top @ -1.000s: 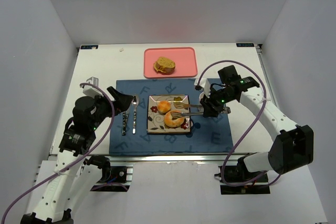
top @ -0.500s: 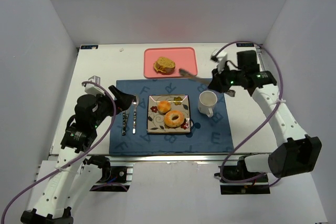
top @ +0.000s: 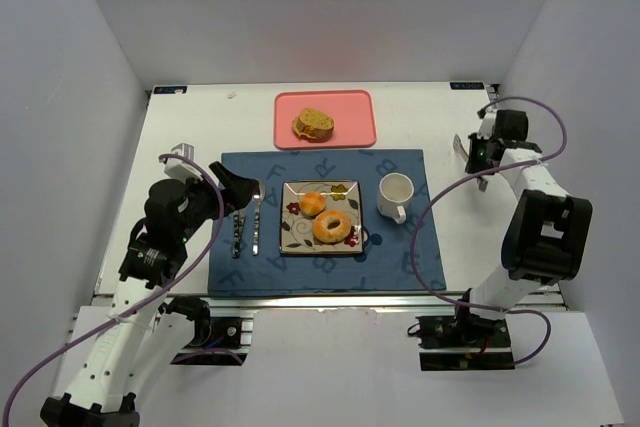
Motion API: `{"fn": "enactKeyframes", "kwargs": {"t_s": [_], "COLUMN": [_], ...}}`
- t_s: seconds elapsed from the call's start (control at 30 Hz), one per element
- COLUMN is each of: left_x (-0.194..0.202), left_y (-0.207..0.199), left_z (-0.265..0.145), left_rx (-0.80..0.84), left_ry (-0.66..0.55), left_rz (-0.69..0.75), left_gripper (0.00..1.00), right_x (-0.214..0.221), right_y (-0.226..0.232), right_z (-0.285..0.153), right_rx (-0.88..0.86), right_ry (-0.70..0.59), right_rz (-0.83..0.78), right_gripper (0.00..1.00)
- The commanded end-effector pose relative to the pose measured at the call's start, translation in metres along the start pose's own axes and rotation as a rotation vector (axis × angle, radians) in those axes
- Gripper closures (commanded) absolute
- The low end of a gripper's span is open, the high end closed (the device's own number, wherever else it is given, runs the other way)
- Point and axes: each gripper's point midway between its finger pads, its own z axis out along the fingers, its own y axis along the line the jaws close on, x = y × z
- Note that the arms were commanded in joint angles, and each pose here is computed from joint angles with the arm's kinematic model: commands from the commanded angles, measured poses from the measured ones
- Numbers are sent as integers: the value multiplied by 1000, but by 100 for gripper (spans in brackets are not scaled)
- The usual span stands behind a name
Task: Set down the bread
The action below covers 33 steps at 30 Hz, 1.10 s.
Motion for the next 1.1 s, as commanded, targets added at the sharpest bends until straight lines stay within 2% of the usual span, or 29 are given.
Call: {"fn": "enactKeyframes", "kwargs": {"t_s": [0.0, 0.07, 0.1, 0.13, 0.2, 0.3, 0.37, 0.47, 0.5, 0.53, 0.7, 0.9, 1.07], "left_x": [0, 0, 1, 0, -1, 0, 1, 0, -1, -1, -1, -2, -1], "left_y": [-3, -4, -3, -4, -4, -3, -3, -4, -4, -4, -6, -8, -10], "left_z": [2, 3, 4, 3, 3, 3, 3, 3, 4, 4, 5, 9, 14], "left_rx": [23, 29, 29, 30, 30, 23, 25, 27, 25, 25, 33, 47, 56], "left_ry": [-1, 0, 0, -2, -4, -1, 2, 0, -3, -3, -1, 6, 27], "left_rz": [6, 3, 3, 3, 5, 6, 5, 6, 6, 8, 9, 13, 32], "left_gripper": [2, 2, 2, 2, 2, 2, 2, 2, 2, 2, 2, 2, 2], "right_x": [0, 20, 24, 35, 49, 66, 70, 55, 50, 33, -19, -54, -80], "right_y": [-10, -10, -16, -17, -19, -24, -27, -32, -35, -37, -15, 13, 52], "right_z": [11, 24, 28, 35, 39, 43, 43, 29, 22, 8, -50, -93, -115], "right_rx": [74, 67, 100, 104, 109, 103, 89, 90, 90, 100, 0, -103, -308], "right_ry": [-34, 44, 66, 107, 153, 213, 229, 185, 170, 119, -60, -203, -291], "right_rz": [16, 48, 51, 62, 60, 55, 54, 17, -21, -47, -163, -112, -64], "right_gripper": [84, 75, 65, 49, 35, 29, 28, 25, 15, 11, 11, 10, 11]}}
